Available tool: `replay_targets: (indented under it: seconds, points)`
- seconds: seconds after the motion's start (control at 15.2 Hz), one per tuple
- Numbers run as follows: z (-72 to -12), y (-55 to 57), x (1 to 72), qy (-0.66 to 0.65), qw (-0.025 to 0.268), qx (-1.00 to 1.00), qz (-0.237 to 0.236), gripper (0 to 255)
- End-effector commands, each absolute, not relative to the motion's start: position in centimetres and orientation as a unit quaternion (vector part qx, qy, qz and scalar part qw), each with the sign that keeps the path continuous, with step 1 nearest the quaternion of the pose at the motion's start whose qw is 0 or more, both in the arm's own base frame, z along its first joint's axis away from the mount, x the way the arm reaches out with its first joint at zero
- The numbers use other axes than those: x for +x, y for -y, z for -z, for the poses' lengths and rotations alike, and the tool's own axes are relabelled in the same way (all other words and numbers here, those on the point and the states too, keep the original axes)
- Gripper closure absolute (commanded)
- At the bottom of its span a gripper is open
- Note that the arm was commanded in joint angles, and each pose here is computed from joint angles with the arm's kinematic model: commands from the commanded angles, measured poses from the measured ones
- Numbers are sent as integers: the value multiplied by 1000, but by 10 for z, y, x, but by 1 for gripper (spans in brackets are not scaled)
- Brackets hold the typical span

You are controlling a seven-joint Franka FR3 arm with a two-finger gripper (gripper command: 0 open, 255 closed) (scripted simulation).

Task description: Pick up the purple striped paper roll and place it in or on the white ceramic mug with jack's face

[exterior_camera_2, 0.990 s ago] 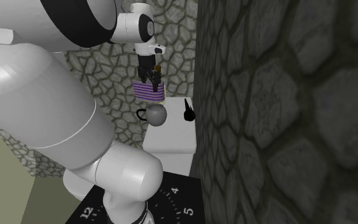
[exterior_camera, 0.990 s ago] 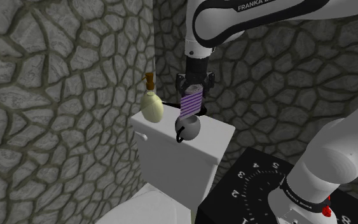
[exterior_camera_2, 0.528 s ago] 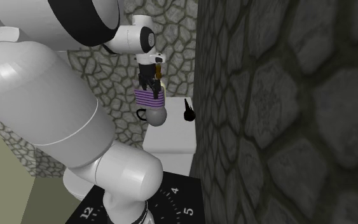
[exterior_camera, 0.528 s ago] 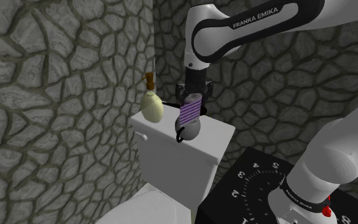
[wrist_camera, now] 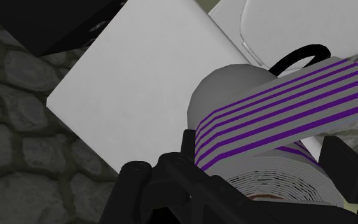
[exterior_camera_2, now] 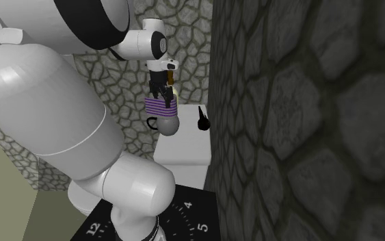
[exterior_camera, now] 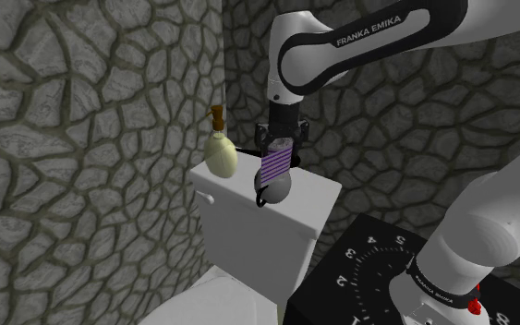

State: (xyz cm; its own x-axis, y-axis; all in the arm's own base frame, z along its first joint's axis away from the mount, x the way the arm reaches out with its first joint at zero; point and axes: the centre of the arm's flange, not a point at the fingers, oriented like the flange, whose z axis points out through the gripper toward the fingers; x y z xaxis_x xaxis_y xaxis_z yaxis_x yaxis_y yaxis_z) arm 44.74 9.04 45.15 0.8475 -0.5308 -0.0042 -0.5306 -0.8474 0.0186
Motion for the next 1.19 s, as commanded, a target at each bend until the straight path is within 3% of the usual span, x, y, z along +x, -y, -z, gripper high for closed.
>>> replay_targets:
  seconds: [0.0, 0.33, 0.59, 1.12]
  points:
    - [-451, -90, 447, 276, 8, 961, 5, 0]
    - [-451, -90, 447, 276, 8, 961, 5, 0]
    - [-501, -91, 448, 276, 8, 961, 5, 0]
    - [-501, -91, 448, 276, 8, 961, 5, 0]
